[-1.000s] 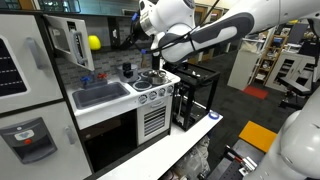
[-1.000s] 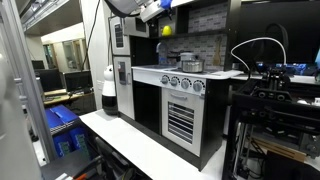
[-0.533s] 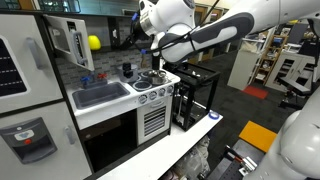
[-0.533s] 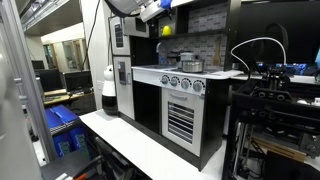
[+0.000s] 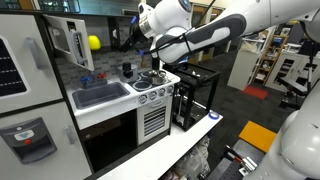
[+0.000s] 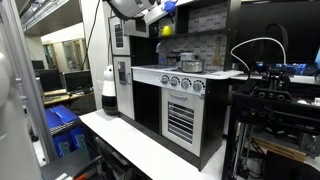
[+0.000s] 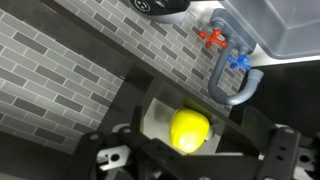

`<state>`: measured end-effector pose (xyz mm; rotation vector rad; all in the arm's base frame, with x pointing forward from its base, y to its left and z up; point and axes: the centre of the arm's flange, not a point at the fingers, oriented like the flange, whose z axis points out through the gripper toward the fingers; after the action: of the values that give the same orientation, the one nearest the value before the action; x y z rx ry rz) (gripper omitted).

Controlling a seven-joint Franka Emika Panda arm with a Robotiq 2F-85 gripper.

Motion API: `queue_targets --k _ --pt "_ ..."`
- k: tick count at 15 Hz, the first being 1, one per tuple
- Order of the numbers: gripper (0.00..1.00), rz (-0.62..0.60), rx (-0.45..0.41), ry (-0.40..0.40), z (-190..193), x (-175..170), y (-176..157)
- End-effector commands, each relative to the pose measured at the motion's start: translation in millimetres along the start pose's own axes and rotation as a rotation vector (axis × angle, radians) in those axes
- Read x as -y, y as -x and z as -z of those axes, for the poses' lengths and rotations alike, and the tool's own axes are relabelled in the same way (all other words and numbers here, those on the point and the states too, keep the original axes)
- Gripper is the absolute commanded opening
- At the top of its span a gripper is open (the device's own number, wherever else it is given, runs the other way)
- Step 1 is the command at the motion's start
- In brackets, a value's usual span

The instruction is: Open the oven door and remove the yellow object.

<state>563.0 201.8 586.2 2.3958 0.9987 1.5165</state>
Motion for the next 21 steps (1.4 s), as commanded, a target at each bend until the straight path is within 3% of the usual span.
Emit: queue_targets --k 1,6,12,16,21 --pt "1.00 0.040 -0.048 -0.013 -23 -3 -13" --pt "1.00 0.038 -0.127 0.015 -33 9 -39" --pt "1.00 -0.062 -0.210 0.077 -42 5 -55" --pt "1.00 -0.128 -0.226 0.073 -54 14 -61" --pt "1.00 -0.147 -0.236 0.035 -66 49 -69"
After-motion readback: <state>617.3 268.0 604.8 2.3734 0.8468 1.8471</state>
